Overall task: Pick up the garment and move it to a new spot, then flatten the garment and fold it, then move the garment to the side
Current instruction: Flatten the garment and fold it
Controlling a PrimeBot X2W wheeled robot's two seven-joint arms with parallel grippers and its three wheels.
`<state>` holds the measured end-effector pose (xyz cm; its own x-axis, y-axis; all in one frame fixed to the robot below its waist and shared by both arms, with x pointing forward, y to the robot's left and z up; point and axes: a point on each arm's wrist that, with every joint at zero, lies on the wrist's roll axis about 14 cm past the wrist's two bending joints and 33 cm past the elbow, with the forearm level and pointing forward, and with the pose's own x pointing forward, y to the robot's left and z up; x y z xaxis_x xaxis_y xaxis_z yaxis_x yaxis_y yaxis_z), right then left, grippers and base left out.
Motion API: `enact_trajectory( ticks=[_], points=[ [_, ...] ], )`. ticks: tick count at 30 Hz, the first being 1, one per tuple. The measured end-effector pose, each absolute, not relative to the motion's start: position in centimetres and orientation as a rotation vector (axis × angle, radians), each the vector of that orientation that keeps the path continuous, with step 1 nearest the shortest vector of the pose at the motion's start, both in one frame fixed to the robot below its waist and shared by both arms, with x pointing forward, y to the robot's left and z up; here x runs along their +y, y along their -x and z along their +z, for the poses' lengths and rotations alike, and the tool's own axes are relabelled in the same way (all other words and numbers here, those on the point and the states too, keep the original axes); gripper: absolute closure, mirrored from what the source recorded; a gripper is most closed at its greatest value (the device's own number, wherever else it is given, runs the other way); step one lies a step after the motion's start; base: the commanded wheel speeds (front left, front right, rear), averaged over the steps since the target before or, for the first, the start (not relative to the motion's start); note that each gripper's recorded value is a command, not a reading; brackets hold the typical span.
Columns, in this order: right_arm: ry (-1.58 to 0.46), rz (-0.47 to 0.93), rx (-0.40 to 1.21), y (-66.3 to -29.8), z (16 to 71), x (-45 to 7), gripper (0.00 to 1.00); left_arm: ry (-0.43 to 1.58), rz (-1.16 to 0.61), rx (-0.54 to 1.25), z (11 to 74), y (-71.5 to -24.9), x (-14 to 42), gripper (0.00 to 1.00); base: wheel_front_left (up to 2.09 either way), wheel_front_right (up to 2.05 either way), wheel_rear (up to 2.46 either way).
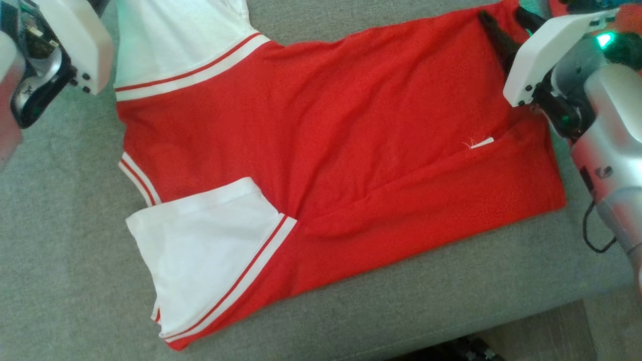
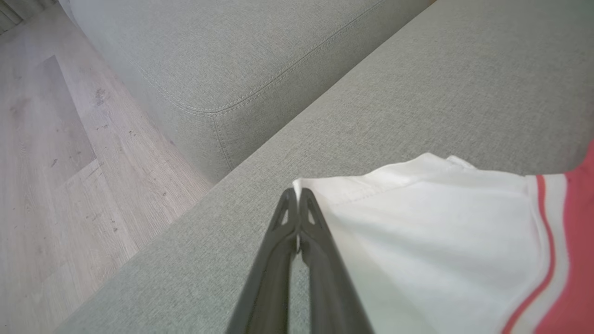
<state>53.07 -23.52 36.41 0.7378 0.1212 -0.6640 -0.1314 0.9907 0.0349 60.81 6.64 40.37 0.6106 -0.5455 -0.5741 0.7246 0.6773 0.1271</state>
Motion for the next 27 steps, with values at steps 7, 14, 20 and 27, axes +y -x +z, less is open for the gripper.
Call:
enact_trajectory(
  ticks=[7,14,20,27],
  points=[
    [0.041,0.122,0.714,-53.7,36.5,-24.4,1.00,-0.367,-0.747,0.538,40.0,-60.6,7.1,1.00,0.00,0.00,0.00],
    [0.051,0.101,0.673,-54.4,37.1,-25.0,1.00,-0.364,-0.741,0.474,41.0,-61.0,7.4,1.00,0.00,0.00,0.00],
    [0.044,0.091,0.583,-55.9,39.3,-25.2,1.00,-0.378,-0.707,0.319,44.0,-62.9,8.1,1.00,0.00,0.00,0.00],
    [0.034,0.086,0.465,-57.4,42.5,-25.4,1.00,-0.361,-0.665,0.102,49.5,-64.7,7.5,1.00,0.00,0.00,0.00]
  ],
)
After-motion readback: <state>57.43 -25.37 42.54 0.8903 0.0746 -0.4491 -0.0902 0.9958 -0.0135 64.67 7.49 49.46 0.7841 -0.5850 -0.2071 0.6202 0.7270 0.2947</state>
